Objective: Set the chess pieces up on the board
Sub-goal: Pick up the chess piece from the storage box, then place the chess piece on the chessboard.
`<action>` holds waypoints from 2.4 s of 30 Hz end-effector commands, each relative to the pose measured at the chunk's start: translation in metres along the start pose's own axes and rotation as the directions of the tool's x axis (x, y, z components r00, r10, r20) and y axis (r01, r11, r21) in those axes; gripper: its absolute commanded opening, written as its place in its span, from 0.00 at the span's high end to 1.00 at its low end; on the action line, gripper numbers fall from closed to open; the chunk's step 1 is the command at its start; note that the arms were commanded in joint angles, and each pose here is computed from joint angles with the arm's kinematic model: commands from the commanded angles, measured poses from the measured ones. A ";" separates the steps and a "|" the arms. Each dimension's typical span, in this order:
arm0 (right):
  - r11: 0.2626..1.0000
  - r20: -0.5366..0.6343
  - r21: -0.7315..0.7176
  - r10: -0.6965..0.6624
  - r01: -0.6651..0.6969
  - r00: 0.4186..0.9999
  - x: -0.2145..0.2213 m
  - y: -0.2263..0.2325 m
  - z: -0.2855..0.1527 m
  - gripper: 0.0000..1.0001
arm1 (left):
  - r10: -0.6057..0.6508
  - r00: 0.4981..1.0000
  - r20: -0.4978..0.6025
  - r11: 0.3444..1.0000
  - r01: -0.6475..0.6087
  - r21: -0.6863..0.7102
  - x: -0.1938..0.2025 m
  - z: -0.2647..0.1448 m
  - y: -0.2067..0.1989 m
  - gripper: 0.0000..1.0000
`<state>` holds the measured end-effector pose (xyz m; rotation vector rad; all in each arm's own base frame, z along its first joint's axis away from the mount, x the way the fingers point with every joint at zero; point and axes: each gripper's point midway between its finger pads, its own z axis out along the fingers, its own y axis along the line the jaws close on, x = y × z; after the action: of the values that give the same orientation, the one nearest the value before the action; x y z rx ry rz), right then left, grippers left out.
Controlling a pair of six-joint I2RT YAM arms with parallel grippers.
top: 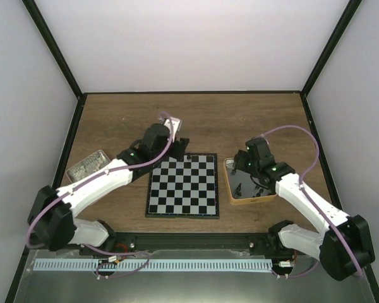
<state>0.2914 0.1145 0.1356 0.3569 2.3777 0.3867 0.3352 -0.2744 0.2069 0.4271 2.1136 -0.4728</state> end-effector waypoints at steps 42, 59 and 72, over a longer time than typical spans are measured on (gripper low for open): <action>0.959 -0.335 0.229 -0.082 0.166 0.938 0.063 -0.044 0.076 0.90 | -0.067 0.989 0.130 0.994 0.056 0.092 -0.016 -0.014 -0.009 0.31; 0.866 0.151 -0.432 -0.206 0.252 0.967 -0.026 0.086 -0.047 0.91 | -0.115 0.978 0.177 0.910 0.032 0.414 -0.060 -0.060 -0.062 0.00; 0.305 0.363 -0.822 -0.368 0.480 0.856 -0.005 0.170 -0.153 0.91 | -0.183 0.983 -0.024 0.618 0.135 0.775 -0.081 -0.106 -0.131 0.08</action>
<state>0.2436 0.2228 0.2819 -0.5107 1.8438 1.1344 0.2640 -0.3312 0.3345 0.6177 1.8026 -1.2810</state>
